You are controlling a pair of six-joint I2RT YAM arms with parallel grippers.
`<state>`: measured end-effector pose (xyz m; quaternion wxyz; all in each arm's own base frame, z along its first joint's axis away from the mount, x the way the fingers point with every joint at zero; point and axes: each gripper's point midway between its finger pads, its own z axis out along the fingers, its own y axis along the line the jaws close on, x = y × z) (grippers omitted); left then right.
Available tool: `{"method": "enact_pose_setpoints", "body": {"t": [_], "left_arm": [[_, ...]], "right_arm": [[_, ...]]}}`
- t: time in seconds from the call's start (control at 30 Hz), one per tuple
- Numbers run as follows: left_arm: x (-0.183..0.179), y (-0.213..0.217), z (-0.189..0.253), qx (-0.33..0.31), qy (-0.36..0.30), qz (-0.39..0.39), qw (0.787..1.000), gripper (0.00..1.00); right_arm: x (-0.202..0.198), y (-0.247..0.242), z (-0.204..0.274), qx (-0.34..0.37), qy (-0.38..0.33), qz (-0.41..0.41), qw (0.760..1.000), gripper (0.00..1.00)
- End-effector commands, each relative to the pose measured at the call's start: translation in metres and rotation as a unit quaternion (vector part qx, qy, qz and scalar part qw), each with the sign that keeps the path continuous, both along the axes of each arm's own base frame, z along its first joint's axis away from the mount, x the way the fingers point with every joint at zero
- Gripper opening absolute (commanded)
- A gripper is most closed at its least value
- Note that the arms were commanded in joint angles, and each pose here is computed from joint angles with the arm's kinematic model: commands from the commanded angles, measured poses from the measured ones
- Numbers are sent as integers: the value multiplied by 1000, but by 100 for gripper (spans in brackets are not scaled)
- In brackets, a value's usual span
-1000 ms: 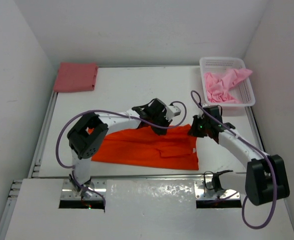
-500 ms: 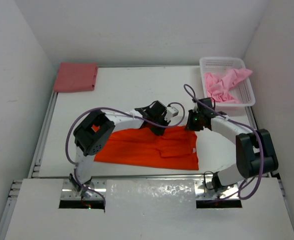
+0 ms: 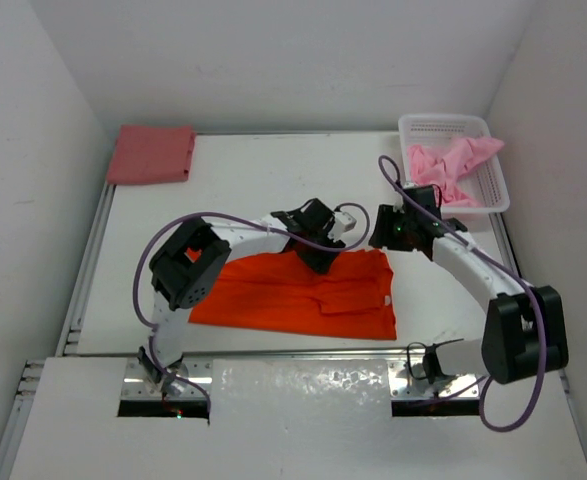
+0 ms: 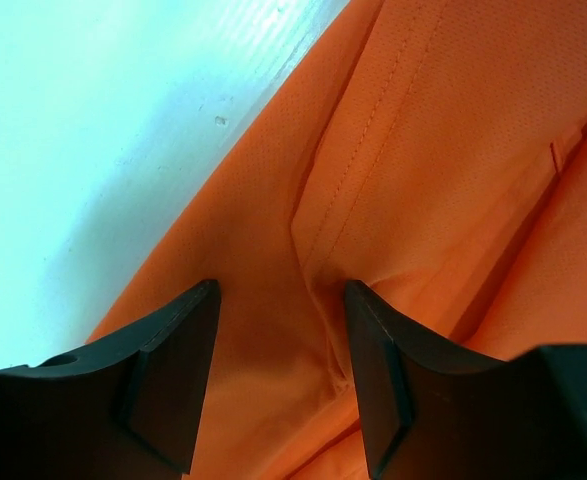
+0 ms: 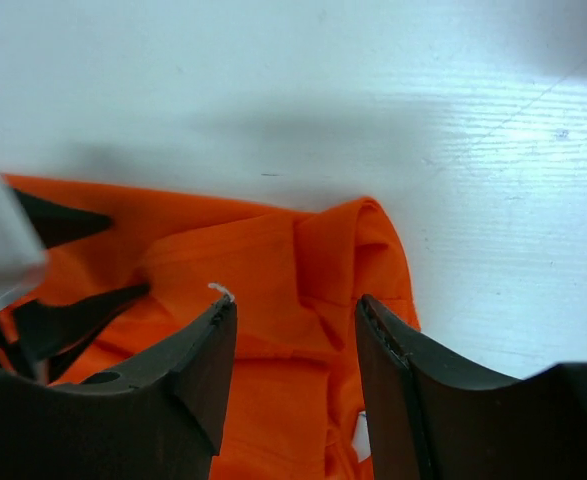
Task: Fold and stack the t-shirts
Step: Fold the other side of the tshirt into a rectangle
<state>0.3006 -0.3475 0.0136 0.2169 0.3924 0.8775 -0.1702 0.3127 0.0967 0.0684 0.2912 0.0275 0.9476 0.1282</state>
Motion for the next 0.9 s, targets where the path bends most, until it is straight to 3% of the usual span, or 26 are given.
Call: {"method": "enact_pose_setpoints", "body": {"t": [0.0, 0.1, 0.23, 0.4, 0.53, 0.57, 0.6, 0.7, 0.87], "left_arm": [[14, -9, 38, -27, -32, 0, 999, 51], [23, -13, 62, -36, -54, -2, 998, 52], [25, -12, 83, -42, -69, -6, 997, 67], [21, -3, 90, -37, -73, -13, 997, 69], [35, 38, 87, -6, -69, 11, 998, 69], [40, 51, 85, 3, -71, 21, 997, 69], [48, 78, 82, 12, -68, 48, 996, 69], [63, 142, 72, 44, -67, 106, 991, 69], [61, 230, 61, 80, -65, 175, 979, 68]], "right_arm": [[-9, 8, 9, 38, -3, -7, 999, 48], [-24, 9, -10, 44, 33, -13, 998, 47], [-29, 16, -28, 63, 60, -14, 996, 53], [-31, 18, -39, 69, 75, -19, 995, 53], [-32, 18, -47, 69, 87, -25, 994, 49], [-32, 18, -47, 68, 85, -25, 994, 44], [-33, 17, -50, 67, 88, -28, 993, 29], [-34, 16, -53, 66, 94, -29, 993, 12], [-43, 13, -57, 61, 103, -32, 992, 0]]}}
